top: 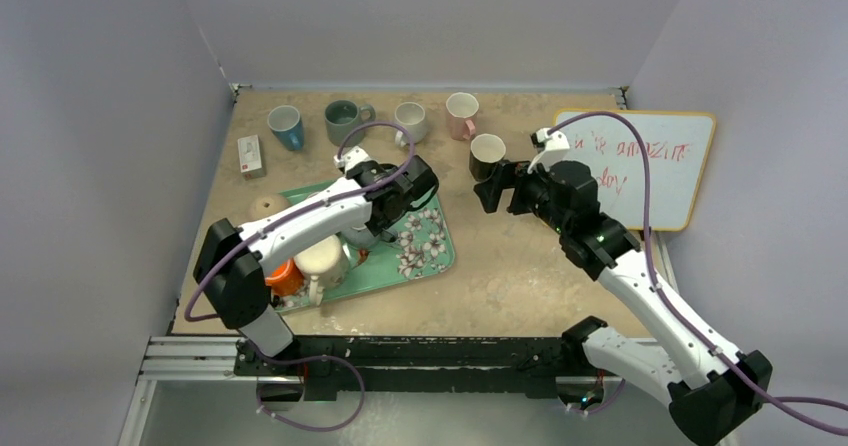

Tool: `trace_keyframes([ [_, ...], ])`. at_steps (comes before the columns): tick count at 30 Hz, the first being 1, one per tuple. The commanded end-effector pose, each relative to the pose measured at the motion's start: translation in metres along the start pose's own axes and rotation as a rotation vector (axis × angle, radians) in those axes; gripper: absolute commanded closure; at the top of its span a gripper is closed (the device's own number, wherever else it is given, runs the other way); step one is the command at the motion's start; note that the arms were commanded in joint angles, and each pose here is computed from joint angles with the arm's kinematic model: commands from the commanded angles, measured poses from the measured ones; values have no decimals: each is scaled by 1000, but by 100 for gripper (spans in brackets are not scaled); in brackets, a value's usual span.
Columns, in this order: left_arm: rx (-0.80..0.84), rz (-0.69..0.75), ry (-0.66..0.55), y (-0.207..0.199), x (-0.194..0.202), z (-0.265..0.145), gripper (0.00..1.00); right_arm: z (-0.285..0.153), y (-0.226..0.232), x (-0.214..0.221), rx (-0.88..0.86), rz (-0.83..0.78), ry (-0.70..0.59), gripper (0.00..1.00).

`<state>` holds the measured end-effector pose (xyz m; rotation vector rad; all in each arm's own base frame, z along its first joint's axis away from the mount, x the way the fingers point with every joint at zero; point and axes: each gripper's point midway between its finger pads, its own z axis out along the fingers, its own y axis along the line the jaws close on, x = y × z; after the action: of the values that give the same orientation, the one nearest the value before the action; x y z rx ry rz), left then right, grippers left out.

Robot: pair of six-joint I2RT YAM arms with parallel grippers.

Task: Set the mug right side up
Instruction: Turn over the cup on the tray.

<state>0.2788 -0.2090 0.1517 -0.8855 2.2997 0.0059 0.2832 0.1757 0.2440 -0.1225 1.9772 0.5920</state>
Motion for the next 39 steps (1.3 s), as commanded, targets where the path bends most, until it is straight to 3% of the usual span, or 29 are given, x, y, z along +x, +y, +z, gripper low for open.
trace_keyframes([
  [1,-91,-139,-30,7,-7,2,53,-7,5,-11,-23,3,-52,1],
  [9,-196,-172,2,18,10,22,53,-19,12,-18,-46,-16,-52,1],
  [20,-256,-176,133,13,40,42,53,-38,16,-30,-61,-35,-88,1],
  [39,-309,-230,118,18,52,65,61,-44,14,-24,-63,-66,-69,1],
])
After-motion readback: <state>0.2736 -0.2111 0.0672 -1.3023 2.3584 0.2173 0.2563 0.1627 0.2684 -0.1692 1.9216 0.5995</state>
